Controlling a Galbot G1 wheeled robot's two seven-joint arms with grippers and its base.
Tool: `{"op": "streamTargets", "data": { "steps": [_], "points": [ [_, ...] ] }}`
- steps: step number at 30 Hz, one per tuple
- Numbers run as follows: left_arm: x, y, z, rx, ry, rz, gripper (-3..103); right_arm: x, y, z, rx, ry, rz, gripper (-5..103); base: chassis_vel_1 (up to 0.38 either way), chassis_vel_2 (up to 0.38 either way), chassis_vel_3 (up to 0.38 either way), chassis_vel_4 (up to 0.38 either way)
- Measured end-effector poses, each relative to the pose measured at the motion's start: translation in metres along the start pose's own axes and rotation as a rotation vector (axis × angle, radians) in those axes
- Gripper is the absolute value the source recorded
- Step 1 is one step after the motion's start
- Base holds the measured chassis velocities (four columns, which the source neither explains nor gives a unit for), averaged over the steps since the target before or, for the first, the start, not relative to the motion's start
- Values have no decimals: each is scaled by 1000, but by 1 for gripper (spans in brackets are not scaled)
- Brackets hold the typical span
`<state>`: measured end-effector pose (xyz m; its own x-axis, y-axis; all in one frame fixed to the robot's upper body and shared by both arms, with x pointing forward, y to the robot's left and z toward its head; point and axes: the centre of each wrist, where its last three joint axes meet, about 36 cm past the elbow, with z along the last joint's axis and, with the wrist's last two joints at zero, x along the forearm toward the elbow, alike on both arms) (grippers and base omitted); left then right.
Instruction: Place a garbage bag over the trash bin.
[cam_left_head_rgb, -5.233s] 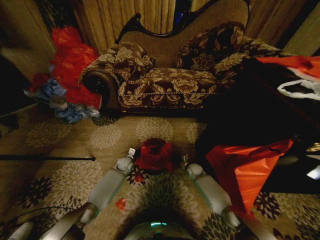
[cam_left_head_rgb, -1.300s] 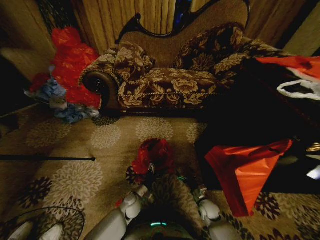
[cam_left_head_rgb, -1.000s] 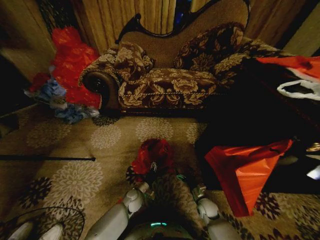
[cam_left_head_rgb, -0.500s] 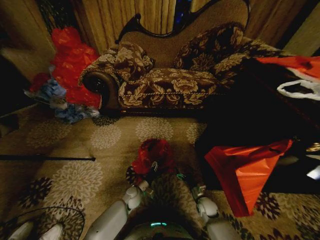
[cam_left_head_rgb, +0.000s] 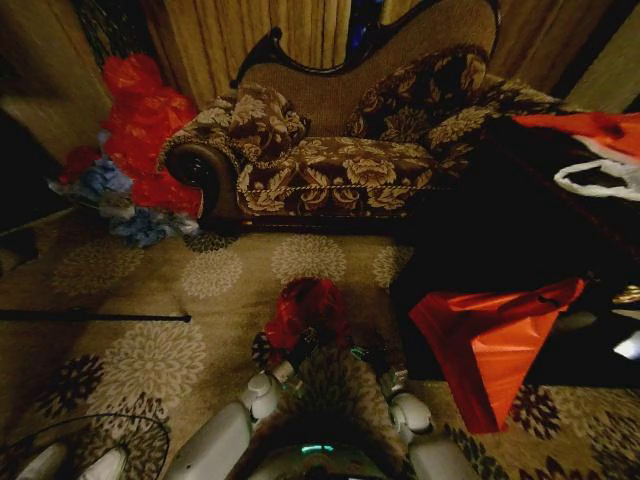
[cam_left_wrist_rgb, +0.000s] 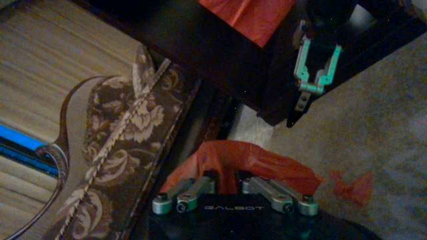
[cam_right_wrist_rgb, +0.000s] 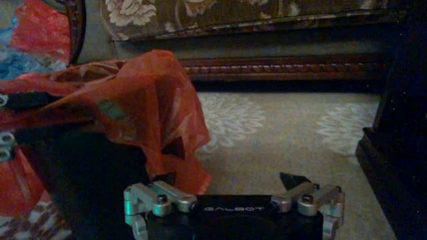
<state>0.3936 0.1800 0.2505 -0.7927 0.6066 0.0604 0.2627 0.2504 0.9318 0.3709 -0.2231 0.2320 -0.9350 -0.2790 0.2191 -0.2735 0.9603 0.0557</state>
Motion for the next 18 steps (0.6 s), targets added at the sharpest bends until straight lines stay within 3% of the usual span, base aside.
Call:
{"op": "streamTargets", "data": {
  "steps": [7, 18],
  "points": [
    [5, 3, 1, -6, -4, -12, 2, 0, 6, 0, 5, -1, -5, 100, 0, 0, 0, 0],
    [12, -4, 3, 8, 0, 0, 0, 0, 12, 0, 11, 1, -2, 100, 0, 0, 0, 0]
  ]
}}
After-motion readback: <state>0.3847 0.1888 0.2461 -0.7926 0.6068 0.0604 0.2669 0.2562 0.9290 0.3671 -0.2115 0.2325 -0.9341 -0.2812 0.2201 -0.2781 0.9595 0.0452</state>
